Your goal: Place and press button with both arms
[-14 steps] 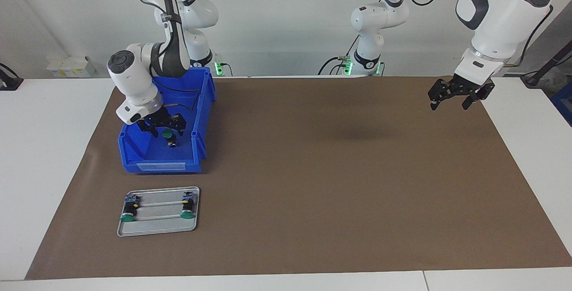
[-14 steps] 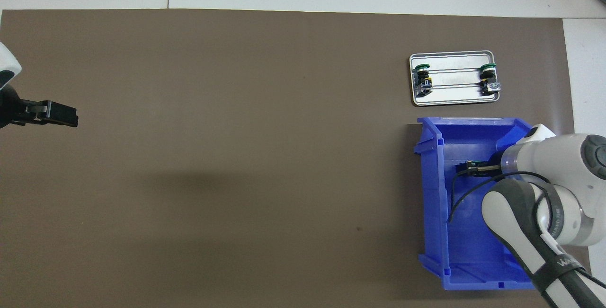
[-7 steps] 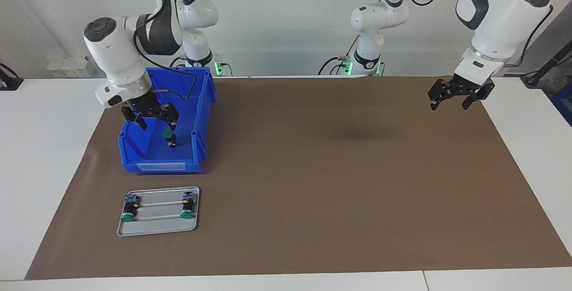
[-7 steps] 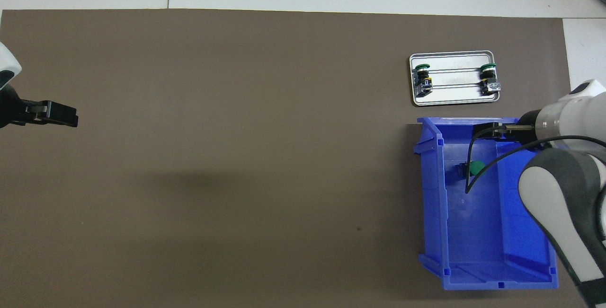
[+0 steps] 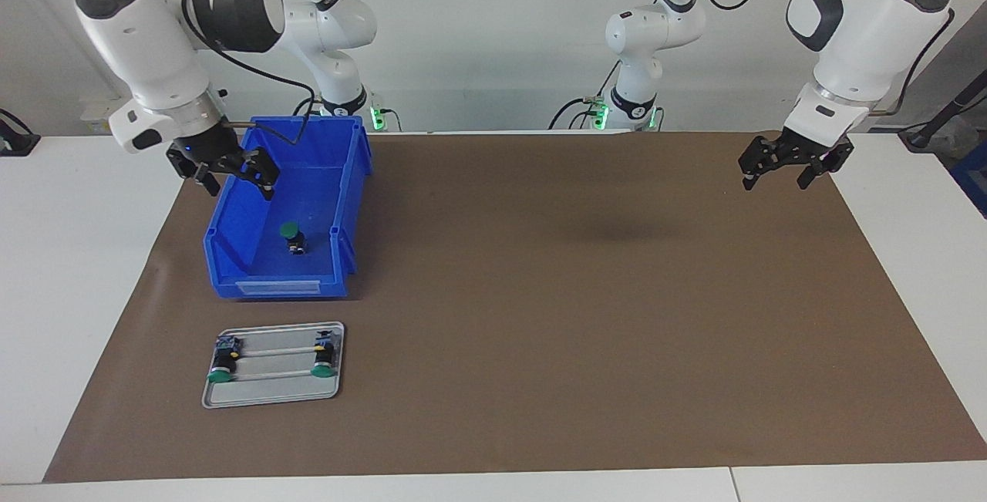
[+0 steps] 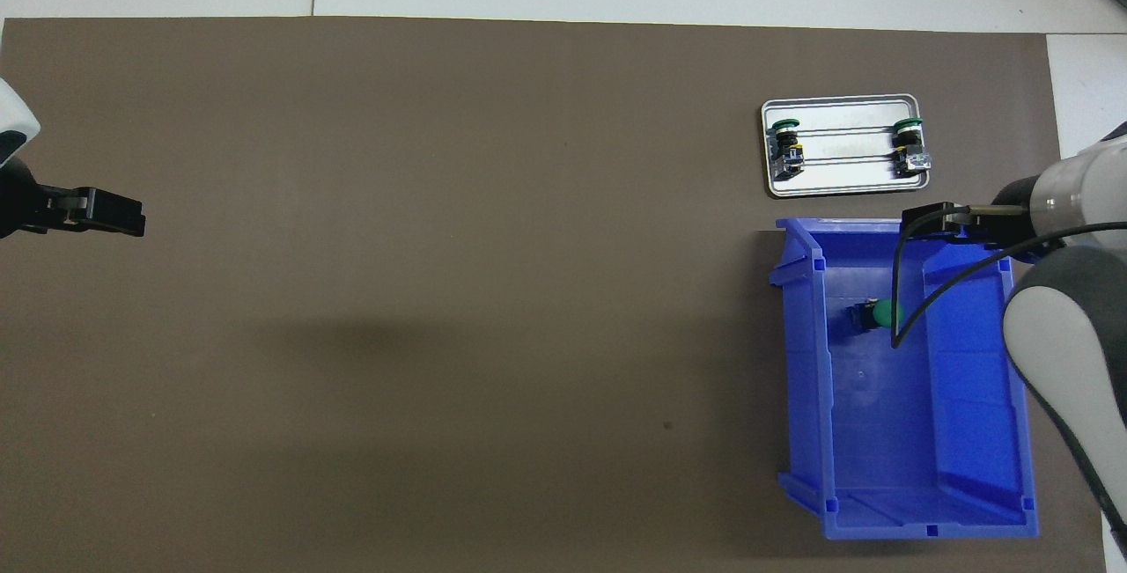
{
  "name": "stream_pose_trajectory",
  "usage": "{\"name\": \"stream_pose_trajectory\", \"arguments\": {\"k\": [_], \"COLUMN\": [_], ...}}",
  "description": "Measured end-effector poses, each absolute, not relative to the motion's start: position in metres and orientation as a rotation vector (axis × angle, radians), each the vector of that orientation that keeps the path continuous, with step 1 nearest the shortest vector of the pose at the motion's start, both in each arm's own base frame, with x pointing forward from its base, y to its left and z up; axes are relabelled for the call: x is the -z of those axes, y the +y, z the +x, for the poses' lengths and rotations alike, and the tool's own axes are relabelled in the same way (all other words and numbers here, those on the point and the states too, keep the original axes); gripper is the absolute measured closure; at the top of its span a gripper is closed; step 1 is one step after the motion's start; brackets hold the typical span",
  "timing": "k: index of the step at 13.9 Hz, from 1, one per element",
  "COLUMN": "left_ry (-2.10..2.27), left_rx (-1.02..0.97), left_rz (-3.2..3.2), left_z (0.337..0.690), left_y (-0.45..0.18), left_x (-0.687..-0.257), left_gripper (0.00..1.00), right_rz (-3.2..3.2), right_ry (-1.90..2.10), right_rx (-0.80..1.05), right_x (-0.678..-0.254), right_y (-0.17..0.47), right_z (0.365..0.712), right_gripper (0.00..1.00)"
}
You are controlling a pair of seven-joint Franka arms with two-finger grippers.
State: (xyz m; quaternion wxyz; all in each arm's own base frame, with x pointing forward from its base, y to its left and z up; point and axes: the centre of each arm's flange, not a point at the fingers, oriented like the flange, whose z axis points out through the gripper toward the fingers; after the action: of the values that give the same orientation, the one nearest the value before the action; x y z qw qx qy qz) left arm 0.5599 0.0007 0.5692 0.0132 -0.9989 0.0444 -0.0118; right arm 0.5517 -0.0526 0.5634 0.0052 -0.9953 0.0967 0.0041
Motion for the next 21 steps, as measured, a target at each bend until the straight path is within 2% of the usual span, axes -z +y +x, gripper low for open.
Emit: {"name": "stream_pose_trajectory", "arguments": {"k": [3,6,8,12,17,21], "left_ry": [0.138,0.138,0.138,0.138,0.138,0.138], "left_rx": [0.037,0.037,0.037,0.037,0.037,0.037], "left_rz": [-3.112,-3.112,-3.112,-3.112,-3.112,-3.112], "left_z": [0.560,0.560,0.560,0.560,0.560,0.560], "left_y": [0.001,0.001,0.001,0.001,0.001,0.001], "left_x": [-0.569,-0.569,-0.569,-0.569,-0.569,-0.569], "left_gripper": [0.00,0.00,0.00,0.00,0.00,0.00], "right_rz": [-3.111,-3.140,-3.158,-3.164,-3.176,-3.201], "right_ry": [0.363,0.348,0.292,0.222,0.125,0.057], "right_rx": [-0.032,0.003,0.001,-0.024,-0.054,-0.059], "right_x": [-0.598,-0.637,-0.648,-0.646,-0.623,-0.624], "right_y": [-0.074,-0.071,-0.059,-0.037,-0.009,-0.010], "right_z": [0.546,0.542,0.540,0.540,0.537,0.532], "right_gripper": [0.01,0.01,0.01,0.00,0.00,0.00]}}
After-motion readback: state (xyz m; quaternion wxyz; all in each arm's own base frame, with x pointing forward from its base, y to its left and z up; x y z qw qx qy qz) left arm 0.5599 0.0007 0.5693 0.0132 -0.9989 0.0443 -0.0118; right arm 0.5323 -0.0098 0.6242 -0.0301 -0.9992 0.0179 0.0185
